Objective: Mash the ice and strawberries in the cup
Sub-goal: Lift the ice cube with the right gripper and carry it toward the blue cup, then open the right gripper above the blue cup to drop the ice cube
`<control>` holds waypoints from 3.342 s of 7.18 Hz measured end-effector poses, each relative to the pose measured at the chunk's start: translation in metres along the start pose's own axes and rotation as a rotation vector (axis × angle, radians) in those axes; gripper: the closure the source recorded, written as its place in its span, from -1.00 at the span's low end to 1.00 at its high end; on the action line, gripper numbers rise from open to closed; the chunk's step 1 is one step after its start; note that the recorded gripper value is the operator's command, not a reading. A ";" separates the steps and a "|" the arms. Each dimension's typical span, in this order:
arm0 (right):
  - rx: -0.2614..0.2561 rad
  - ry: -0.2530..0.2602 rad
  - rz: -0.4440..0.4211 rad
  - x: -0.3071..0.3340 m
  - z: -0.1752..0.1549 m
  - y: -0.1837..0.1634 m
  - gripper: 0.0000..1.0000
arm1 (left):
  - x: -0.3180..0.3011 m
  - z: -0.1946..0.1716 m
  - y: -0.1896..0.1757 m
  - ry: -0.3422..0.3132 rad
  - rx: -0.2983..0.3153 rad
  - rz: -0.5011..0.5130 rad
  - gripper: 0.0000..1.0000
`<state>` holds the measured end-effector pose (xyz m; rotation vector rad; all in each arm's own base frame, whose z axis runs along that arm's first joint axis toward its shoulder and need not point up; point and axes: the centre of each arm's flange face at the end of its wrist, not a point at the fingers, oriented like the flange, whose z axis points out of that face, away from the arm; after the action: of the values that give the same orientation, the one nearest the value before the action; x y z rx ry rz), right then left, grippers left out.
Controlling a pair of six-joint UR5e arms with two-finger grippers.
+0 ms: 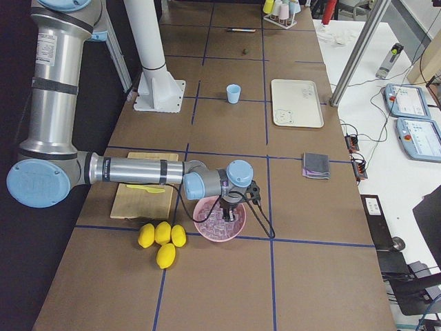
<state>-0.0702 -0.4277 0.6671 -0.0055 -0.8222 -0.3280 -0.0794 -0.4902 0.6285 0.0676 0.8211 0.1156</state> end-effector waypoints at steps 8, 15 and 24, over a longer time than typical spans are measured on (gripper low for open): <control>0.163 0.002 -0.041 -0.069 -0.116 -0.046 1.00 | 0.002 -0.001 0.000 0.001 0.003 0.004 -1.00; 0.232 -0.070 0.155 -0.477 -0.107 -0.197 1.00 | 0.001 0.000 0.000 0.001 -0.001 0.000 -1.00; 0.262 0.042 0.189 -0.696 -0.015 -0.185 0.77 | 0.000 0.001 -0.001 0.000 -0.003 -0.001 -1.00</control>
<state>-0.5535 -0.4069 0.1341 0.1671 -0.8109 -0.0409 -0.0788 -0.4909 0.6296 0.0649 0.8213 0.1159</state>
